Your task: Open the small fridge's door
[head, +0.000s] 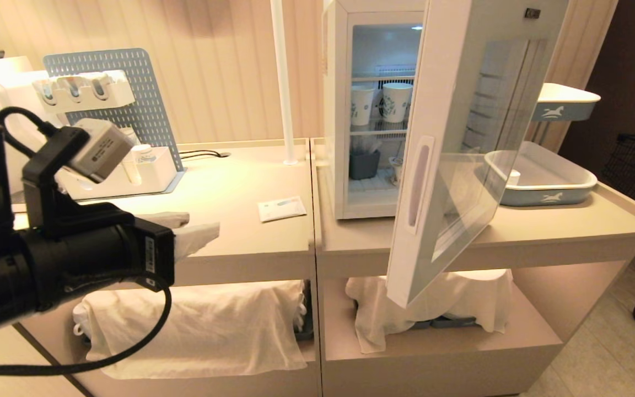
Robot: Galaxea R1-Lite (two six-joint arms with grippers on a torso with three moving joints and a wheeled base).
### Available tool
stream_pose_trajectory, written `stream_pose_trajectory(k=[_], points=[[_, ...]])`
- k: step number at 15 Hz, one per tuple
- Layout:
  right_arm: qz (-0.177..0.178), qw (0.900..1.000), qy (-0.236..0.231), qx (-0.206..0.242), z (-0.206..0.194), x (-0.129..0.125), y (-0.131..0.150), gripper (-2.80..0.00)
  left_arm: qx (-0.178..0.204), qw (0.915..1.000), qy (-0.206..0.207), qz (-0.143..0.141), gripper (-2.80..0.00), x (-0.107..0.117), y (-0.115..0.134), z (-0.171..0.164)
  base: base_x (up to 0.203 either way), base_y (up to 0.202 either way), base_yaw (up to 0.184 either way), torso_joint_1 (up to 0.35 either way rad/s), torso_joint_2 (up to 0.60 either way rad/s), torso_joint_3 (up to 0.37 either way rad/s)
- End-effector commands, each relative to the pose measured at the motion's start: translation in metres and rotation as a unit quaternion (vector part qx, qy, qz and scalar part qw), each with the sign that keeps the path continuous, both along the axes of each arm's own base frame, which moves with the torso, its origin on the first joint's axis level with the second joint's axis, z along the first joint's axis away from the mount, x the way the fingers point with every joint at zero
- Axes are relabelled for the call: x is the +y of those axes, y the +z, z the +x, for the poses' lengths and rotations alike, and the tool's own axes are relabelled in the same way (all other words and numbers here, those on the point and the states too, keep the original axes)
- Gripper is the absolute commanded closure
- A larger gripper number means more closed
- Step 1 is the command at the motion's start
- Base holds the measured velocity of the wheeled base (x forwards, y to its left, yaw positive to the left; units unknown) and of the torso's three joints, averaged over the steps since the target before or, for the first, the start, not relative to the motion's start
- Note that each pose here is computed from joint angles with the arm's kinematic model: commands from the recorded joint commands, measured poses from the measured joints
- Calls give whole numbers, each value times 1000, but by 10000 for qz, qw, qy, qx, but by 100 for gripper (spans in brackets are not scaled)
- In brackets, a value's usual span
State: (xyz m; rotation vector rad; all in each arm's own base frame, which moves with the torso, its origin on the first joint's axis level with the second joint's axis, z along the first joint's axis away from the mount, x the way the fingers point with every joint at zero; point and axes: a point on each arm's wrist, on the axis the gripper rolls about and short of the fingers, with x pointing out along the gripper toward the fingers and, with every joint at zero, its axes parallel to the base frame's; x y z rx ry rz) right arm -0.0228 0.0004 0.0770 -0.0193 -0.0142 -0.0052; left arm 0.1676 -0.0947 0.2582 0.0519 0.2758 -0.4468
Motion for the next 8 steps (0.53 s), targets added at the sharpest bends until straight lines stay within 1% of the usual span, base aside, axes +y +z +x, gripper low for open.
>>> stream_pose_trajectory(k=[1,3,4,6,8], points=[[-3,10000,2,45,1,0,-3,0,-10,9998,221,26,0,10,-3,-1,0,0,0,0,0,0],[-3,10000,2,41,1,0,-3,0,55,9987,495,104,0,22,-10,0,0,0,0,0,0,0],[-3,10000,2,48,1,0,-3,0,47,9982,586,99,0,26,-10,-1,0,0,0,0,0,0],[-3,10000,2,48,1,0,-3,0,124,9981,585,127,0,29,-15,-4,0,0,0,0,0,0],[-3,10000,2,48,1,0,-3,0,57,9990,447,78,0,25,-10,-4,0,0,0,0,0,0]])
